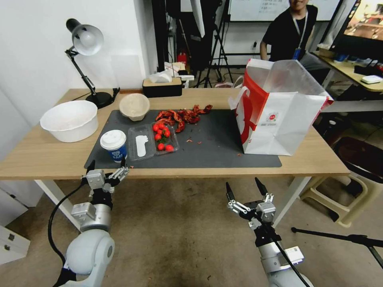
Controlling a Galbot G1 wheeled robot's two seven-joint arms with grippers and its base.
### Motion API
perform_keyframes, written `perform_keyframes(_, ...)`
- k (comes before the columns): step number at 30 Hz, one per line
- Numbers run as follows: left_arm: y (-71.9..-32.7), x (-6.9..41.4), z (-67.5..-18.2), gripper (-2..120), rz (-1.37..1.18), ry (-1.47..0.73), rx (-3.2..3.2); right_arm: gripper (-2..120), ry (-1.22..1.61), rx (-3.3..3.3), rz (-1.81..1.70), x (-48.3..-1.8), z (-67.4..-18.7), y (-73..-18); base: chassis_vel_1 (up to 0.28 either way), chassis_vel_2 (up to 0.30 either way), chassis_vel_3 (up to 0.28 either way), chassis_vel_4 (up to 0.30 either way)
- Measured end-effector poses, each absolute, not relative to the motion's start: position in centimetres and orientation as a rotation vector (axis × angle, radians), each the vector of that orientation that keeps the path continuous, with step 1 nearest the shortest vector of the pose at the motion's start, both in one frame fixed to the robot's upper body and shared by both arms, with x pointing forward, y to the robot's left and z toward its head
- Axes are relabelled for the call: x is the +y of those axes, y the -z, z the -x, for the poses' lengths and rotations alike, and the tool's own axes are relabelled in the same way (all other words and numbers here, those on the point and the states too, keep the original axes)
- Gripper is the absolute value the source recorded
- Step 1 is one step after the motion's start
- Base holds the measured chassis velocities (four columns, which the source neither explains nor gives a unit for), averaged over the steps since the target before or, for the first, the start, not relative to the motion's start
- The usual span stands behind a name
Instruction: Pick up the trash from the table and place it into the takeout bag.
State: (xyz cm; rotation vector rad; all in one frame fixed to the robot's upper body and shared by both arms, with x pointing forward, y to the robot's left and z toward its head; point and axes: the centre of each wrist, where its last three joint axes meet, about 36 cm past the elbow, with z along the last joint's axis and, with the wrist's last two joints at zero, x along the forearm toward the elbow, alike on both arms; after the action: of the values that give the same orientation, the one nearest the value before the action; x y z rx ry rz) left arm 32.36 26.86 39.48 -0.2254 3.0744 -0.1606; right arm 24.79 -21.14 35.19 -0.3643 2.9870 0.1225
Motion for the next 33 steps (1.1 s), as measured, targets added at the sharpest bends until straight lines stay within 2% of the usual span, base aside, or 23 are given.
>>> perform_keyframes(14,-38.9,28.0,-34.9,100,0.082,0.155,3.062,100,-0.115,3.004,0.341,-20.8,-24.7,-34.8,0.000,0.000,0.000,0.000)
perform_keyframes(33,-37.5,30.0,-38.8,98,0.098,0.103,3.102,100,-0.097,3.028,0.297,-20.7,-23.7,-34.4,0.000,0.000,0.000,0.000)
